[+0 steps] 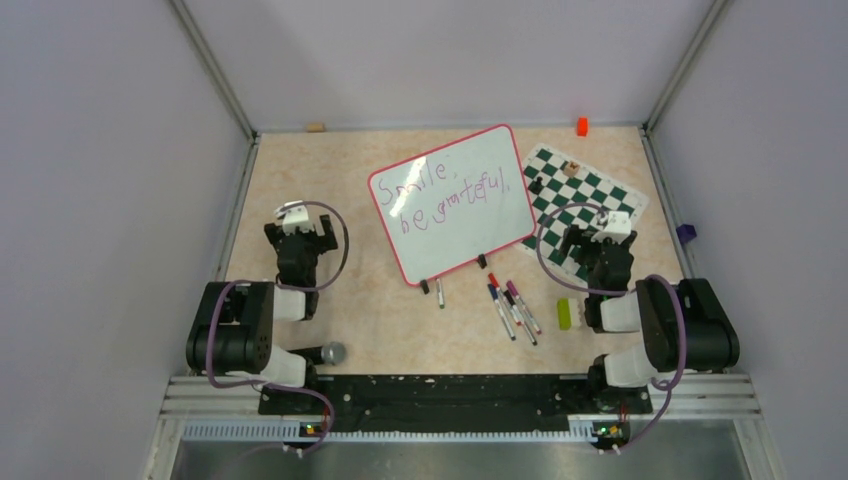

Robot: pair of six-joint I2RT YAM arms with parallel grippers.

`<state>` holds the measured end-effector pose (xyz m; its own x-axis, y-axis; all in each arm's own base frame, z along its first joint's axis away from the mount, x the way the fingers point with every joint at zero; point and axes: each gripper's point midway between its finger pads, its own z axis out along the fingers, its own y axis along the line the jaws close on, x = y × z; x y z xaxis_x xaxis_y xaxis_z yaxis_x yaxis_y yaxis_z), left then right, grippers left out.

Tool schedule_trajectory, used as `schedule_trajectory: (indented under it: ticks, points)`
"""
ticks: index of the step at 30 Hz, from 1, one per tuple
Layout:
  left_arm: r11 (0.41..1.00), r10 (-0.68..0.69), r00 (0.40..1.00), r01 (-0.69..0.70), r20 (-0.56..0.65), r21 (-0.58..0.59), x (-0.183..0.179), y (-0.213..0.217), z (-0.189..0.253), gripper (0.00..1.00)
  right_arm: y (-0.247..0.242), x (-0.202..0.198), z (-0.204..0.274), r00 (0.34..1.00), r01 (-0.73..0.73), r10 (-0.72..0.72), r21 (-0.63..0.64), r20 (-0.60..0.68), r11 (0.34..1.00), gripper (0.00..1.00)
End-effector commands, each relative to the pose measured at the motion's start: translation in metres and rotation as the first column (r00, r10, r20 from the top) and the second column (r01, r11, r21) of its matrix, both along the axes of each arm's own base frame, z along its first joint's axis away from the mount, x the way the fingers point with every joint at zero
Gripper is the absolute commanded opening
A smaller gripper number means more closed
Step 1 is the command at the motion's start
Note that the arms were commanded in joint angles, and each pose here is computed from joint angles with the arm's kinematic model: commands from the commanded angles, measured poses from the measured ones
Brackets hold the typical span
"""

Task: Write a sentence on the whiteboard
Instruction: Reset both arms

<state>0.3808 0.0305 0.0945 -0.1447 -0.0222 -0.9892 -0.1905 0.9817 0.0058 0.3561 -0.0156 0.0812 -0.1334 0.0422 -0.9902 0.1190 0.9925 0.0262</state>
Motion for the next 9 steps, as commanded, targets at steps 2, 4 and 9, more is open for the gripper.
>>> schedule_trajectory:
  ticks: [2, 4, 9]
  points:
    - [1.0, -0.012, 0.998, 0.013, 0.056, -0.006, 0.0049, -0.0022, 0.0133, 0.99, 0.0004, 0.0099, 0.0229, 0.997, -0.01, 0.01, -0.004, 0.08, 1.0, 0.99]
    - [1.0, -0.012, 0.998, 0.012, 0.055, -0.007, 0.0052, -0.002, 0.0134, 0.99, 0.0004, 0.0099, 0.0228, 0.997, -0.009, 0.009, -0.004, 0.08, 1.0, 0.99]
    - [1.0, -0.016, 0.998, 0.016, 0.054, -0.009, 0.0048, -0.0028, 0.0131, 0.99, 0.0006, 0.0098, 0.0226, 0.997, -0.01, 0.01, -0.004, 0.079, 1.0, 0.99]
